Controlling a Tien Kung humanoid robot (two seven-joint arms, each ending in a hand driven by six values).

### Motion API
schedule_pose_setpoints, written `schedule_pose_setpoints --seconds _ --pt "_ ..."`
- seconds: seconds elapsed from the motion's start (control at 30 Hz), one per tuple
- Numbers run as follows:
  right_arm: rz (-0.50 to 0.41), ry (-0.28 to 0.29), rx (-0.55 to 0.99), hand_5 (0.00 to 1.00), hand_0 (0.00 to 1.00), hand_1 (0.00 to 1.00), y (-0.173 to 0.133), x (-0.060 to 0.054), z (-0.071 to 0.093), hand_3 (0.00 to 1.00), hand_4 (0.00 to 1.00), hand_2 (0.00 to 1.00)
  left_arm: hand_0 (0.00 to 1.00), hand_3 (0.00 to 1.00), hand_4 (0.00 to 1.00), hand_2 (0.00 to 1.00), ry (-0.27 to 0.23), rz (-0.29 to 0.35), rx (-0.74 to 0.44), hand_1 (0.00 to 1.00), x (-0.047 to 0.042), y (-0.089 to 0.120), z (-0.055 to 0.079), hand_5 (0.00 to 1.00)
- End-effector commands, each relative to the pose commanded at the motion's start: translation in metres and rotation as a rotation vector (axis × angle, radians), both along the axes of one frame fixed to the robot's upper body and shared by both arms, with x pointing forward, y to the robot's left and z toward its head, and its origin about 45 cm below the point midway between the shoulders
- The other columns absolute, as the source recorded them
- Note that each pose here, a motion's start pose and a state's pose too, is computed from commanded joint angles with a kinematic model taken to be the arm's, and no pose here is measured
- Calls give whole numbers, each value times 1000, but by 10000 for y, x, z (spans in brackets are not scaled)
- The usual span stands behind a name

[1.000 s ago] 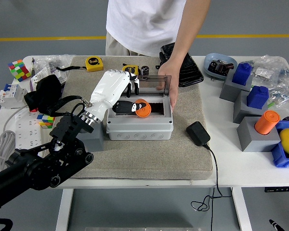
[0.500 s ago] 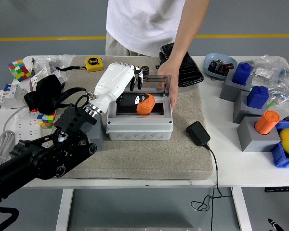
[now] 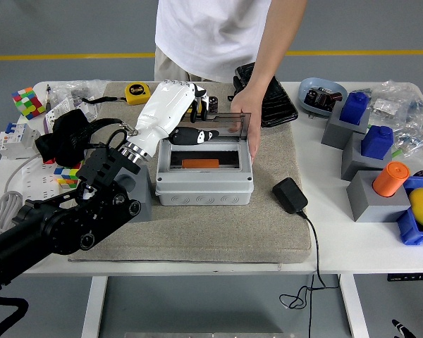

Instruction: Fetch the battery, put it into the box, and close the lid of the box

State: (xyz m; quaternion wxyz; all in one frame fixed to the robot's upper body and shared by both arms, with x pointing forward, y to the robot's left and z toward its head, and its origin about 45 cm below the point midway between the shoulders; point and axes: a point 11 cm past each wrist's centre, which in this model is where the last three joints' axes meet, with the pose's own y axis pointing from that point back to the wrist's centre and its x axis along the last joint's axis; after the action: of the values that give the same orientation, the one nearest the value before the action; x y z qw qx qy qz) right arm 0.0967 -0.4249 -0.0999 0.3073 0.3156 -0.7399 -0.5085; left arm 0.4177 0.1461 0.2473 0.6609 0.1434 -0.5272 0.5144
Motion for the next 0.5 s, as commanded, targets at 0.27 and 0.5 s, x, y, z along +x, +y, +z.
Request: schedule_pose_setpoints --seconds 0.27,0.5 --pt "1 0 -2 447 658 664 -1 3 1 551 955 671 283 436 998 359 -74 -35 -100 356 -14 34 305 388" --pt "3 1 -2 447 658 664 1 1 0 552 955 671 481 542 998 547 1 26 -73 586 110 164 196 576"
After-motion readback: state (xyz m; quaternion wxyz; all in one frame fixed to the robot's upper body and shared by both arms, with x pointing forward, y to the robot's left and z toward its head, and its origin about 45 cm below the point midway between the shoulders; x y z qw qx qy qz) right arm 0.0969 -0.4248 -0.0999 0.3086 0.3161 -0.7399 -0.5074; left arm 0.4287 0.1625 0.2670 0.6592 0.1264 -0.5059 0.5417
